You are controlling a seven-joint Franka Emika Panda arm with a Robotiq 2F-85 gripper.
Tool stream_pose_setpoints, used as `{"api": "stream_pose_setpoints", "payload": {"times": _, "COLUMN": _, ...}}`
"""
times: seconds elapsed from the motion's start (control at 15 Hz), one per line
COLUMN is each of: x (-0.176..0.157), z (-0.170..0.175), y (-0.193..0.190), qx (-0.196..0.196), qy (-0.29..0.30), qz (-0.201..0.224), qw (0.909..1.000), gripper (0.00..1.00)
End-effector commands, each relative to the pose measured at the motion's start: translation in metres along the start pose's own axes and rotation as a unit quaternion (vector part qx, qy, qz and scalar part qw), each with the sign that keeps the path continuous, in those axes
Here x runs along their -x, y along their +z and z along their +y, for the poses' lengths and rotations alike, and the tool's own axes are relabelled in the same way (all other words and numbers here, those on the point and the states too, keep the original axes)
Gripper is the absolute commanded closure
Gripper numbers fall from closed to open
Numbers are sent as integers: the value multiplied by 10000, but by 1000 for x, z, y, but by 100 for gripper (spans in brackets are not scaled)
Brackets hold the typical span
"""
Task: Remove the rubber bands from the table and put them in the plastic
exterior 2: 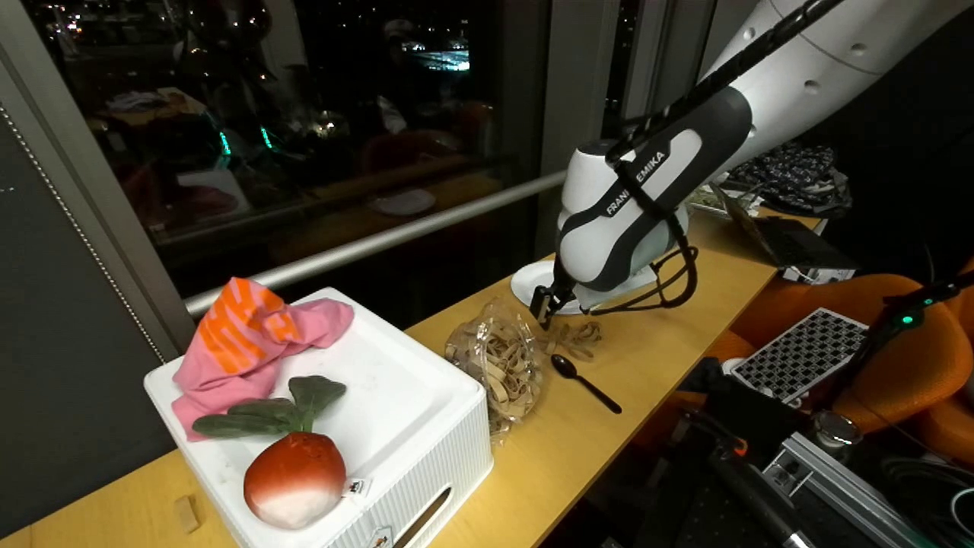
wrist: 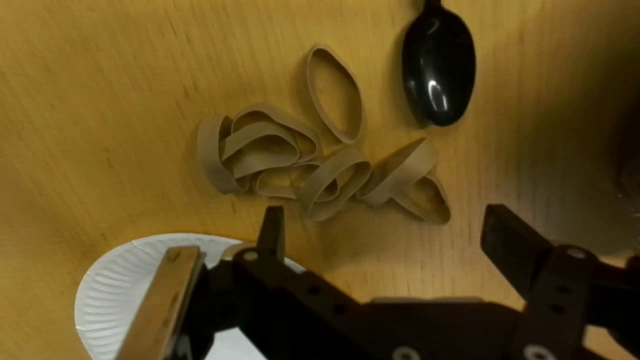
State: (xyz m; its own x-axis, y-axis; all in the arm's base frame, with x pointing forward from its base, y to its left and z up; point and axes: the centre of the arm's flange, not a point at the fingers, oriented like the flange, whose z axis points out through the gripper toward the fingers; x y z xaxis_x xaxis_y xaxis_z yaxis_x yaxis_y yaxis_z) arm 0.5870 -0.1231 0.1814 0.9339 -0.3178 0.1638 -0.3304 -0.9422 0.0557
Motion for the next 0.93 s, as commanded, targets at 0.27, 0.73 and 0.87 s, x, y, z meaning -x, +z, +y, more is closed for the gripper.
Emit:
{"api": "stream_pose_setpoints", "payload": {"times": 0.27, "x": 8, "z": 41, "y": 19, "qx": 124, "qy": 458, "qz": -506, "qw": 9976, "gripper": 0}}
{"api": "stream_pose_setpoints", "payload": {"times": 0.73, "x": -1, "z": 15, "y": 46, "qx": -25, "qy": 289, "qz": -43, "qw": 9996, "gripper": 0}}
{"api": "stream_pose_setpoints", "payload": {"times": 0.87, "x": -4, "z": 5, "y": 46, "qx": -128, "qy": 220, "qz": 177, "qw": 9995, "gripper": 0}}
